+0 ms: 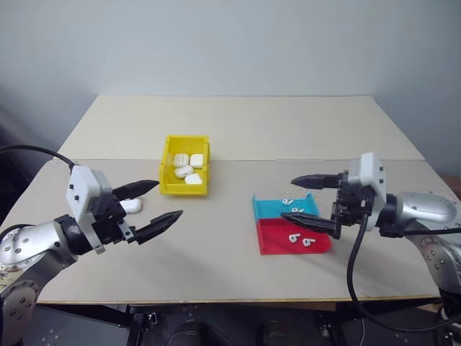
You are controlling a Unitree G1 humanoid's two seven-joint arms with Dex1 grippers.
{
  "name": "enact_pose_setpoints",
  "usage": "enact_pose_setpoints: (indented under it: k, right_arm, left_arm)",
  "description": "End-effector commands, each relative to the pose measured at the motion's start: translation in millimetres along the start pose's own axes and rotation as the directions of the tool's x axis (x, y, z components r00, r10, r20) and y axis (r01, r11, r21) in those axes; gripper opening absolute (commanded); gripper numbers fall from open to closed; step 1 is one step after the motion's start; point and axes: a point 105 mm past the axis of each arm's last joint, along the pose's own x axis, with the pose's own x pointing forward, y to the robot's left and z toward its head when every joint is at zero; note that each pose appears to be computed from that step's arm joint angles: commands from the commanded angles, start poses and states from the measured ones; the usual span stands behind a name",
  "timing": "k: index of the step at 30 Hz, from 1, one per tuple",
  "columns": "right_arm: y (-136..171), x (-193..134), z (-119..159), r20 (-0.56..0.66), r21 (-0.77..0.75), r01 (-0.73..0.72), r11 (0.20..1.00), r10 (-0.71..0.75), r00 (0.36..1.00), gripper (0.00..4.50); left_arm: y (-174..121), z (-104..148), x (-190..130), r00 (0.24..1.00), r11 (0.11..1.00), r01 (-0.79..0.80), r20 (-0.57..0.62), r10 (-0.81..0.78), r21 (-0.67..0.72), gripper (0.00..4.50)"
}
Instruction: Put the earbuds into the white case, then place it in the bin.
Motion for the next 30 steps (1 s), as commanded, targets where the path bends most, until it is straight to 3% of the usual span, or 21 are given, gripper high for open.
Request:
enact_pose_setpoints:
  k: [1,8,19,24,28,30]
  right_arm:
    - [2.2,-1.6,11.5,0.021,-0.043,-0.008,0.999,0.009,1.000,4.44]
    - [1.1,-2.3,11.8,0.019,-0.035,0.009,0.999,-0.008,1.000,4.44]
    - [4.7,5.1,7.6,0.044,-0.001,0.014,1.000,-0.014,0.999,4.44]
    - [3.4,7.4,6.8,0.045,0.010,0.013,1.000,-0.013,0.999,4.44]
    - [3.6,8.9,5.1,0.043,0.018,0.008,1.000,-0.009,0.999,4.44]
    - [2.2,8.9,6.0,0.042,0.021,0.007,1.000,-0.007,0.999,4.44]
  left_arm:
    - [-3.2,9.6,-0.8,0.999,1.000,0.020,0.027,-0.021,0.024,4.50]
    - [14.7,9.5,-7.2,0.996,1.000,-0.011,-0.090,0.014,0.027,4.50]
    - [28.0,20.5,-15.1,0.981,0.984,-0.177,-0.084,0.176,0.001,4.50]
    - [48.2,10.9,-17.8,0.876,0.920,-0.381,-0.283,0.390,0.088,4.50]
    - [60.1,12.0,-16.7,0.801,0.855,-0.507,-0.305,0.515,0.110,4.50]
    - [71.3,-2.7,-17.9,0.715,0.815,-0.573,-0.435,0.548,0.085,4.50]
